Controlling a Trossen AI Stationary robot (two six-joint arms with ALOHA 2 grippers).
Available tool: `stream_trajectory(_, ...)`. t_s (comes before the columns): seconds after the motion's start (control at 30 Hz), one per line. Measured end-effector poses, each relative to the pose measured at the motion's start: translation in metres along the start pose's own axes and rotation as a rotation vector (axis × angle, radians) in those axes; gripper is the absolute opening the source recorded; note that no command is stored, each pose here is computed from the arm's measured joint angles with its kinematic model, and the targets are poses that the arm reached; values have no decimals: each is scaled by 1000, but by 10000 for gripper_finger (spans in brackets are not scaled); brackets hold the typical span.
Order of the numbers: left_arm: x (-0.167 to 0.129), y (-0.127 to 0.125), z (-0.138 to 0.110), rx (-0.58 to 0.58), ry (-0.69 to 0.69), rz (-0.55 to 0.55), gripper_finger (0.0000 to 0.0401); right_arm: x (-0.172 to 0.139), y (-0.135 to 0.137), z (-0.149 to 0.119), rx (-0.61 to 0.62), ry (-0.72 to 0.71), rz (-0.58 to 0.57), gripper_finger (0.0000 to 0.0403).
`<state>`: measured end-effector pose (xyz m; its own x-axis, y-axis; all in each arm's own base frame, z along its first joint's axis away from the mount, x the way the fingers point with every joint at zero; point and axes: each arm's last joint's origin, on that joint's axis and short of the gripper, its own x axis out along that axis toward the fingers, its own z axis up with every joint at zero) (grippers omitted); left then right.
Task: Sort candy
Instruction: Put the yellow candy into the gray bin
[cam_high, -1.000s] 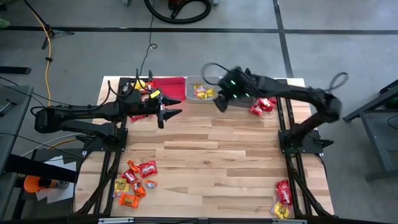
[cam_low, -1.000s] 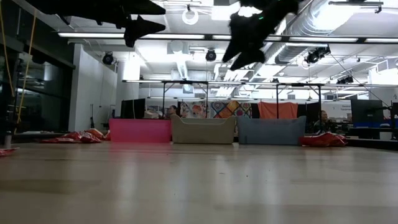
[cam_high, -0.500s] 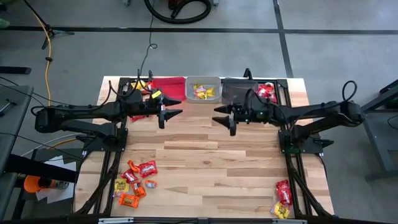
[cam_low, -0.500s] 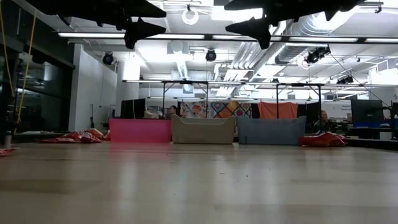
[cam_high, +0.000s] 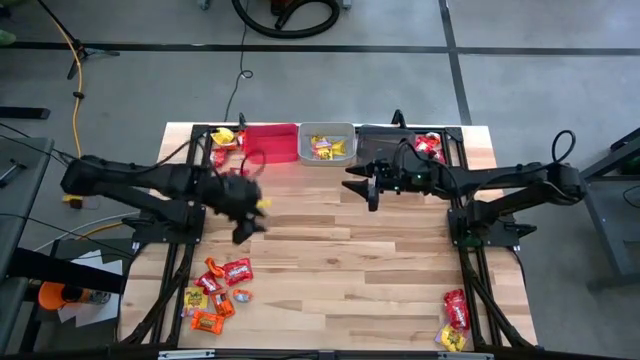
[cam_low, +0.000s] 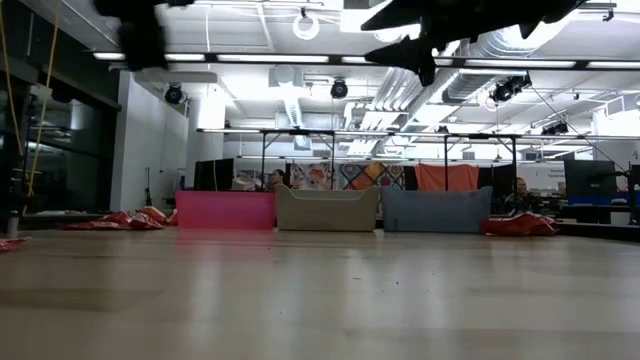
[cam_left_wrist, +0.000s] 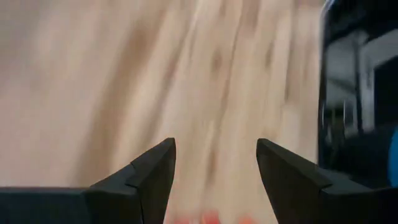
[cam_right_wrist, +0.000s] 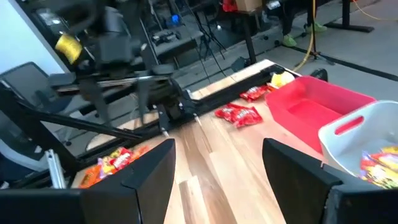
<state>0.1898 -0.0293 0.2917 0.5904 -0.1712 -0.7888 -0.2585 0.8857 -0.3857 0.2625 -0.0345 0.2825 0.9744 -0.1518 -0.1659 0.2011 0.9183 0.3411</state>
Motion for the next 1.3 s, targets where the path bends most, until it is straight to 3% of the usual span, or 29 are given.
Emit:
stream_trajectory(0.13,7,-17,-35,-281,342,67,213,0,-5,0,2,13,-22,236)
stream_trajectory(0.23,15,-34,-58,-373,534,116,213,0,-8,-1,4,25,-37,236)
stream_trajectory(0.47,47,-69,-112,-275,834,216,213,0,-14,-1,8,42,-66,236)
stream_trajectory(0.7,83,-71,-150,-78,1035,304,213,0,-18,0,11,41,-83,236)
stream_trajectory(0.97,118,-57,-171,-75,1034,246,213,0,-19,0,11,42,-84,236)
stream_trajectory(1.3,133,-47,-183,-70,1024,278,213,0,-19,-1,12,51,-87,236)
